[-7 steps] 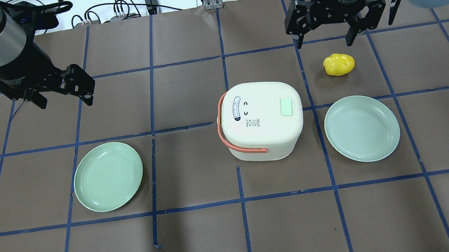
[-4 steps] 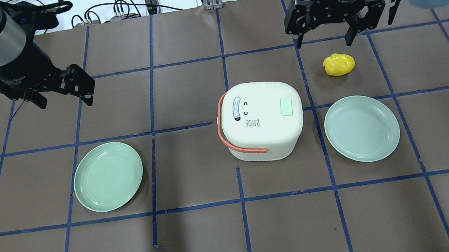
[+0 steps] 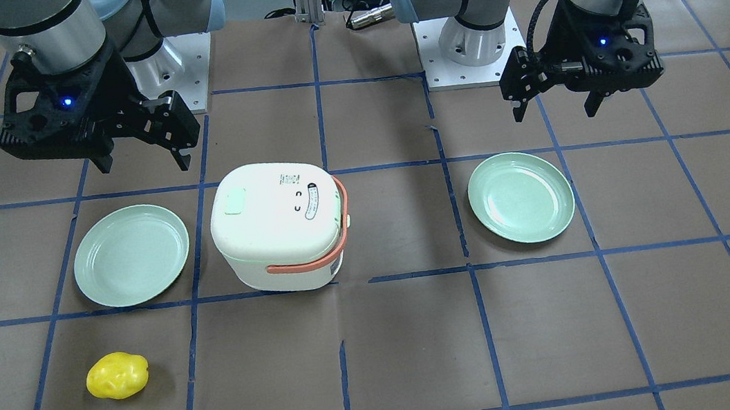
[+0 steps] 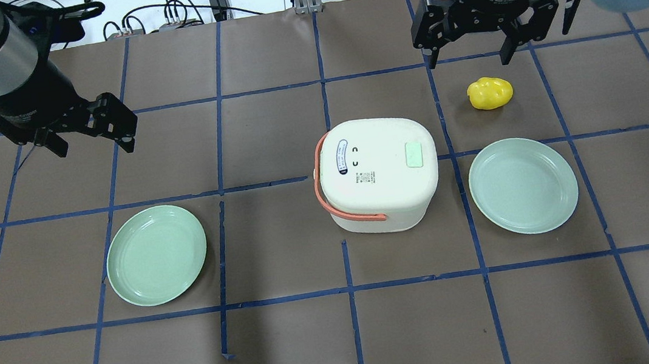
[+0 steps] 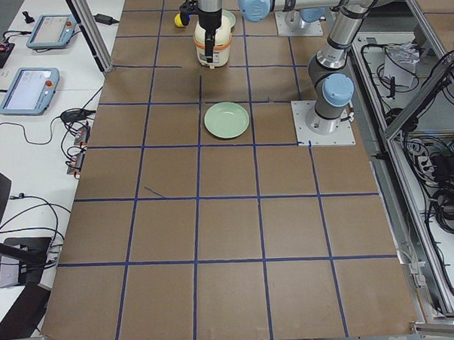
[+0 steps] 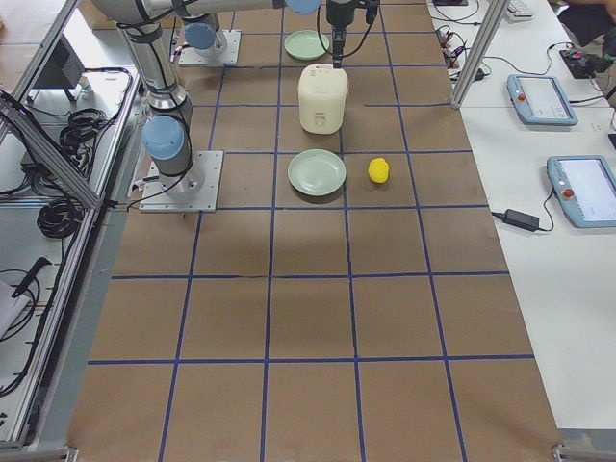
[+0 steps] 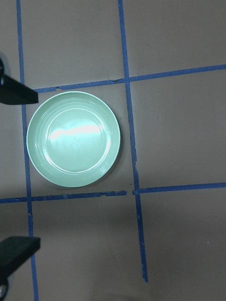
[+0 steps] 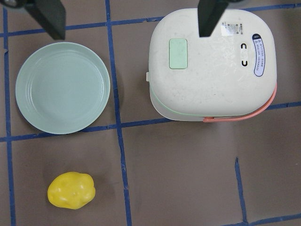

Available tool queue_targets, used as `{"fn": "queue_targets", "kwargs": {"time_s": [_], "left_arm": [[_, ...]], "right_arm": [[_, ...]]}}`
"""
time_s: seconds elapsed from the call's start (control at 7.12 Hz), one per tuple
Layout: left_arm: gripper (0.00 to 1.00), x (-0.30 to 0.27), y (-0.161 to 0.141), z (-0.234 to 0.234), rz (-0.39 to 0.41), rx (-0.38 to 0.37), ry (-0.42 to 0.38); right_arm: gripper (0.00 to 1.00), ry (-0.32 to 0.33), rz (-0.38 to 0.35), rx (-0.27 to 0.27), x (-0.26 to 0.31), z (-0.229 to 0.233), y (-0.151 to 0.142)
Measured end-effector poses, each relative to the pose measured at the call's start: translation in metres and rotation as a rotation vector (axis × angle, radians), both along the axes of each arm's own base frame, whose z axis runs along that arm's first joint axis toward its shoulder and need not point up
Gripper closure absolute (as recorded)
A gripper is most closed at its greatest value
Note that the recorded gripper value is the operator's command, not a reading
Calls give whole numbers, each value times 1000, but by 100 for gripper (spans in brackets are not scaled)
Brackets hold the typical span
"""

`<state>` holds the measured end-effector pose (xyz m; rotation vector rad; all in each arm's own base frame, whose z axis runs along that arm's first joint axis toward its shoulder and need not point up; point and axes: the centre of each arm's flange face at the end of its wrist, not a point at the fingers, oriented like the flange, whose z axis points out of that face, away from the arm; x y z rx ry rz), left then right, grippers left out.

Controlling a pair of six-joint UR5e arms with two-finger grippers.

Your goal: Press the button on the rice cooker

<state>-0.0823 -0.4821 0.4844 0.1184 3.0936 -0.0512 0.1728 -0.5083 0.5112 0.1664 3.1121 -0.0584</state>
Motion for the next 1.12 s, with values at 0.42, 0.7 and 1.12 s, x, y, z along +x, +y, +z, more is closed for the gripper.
{"fn": "queue_targets", "kwargs": {"time_s": [0.42, 0.7, 1.12], "left_arm": [[0, 0, 0, 0, 0, 0, 0], [0, 0, 0, 0, 0, 0, 0], [0, 0, 0, 0, 0, 0, 0]], "right_arm": [[0, -1, 2, -11, 1, 5, 2], [0, -2, 2, -11, 2, 6, 3], [3, -6, -29, 16, 9, -7, 9]]}}
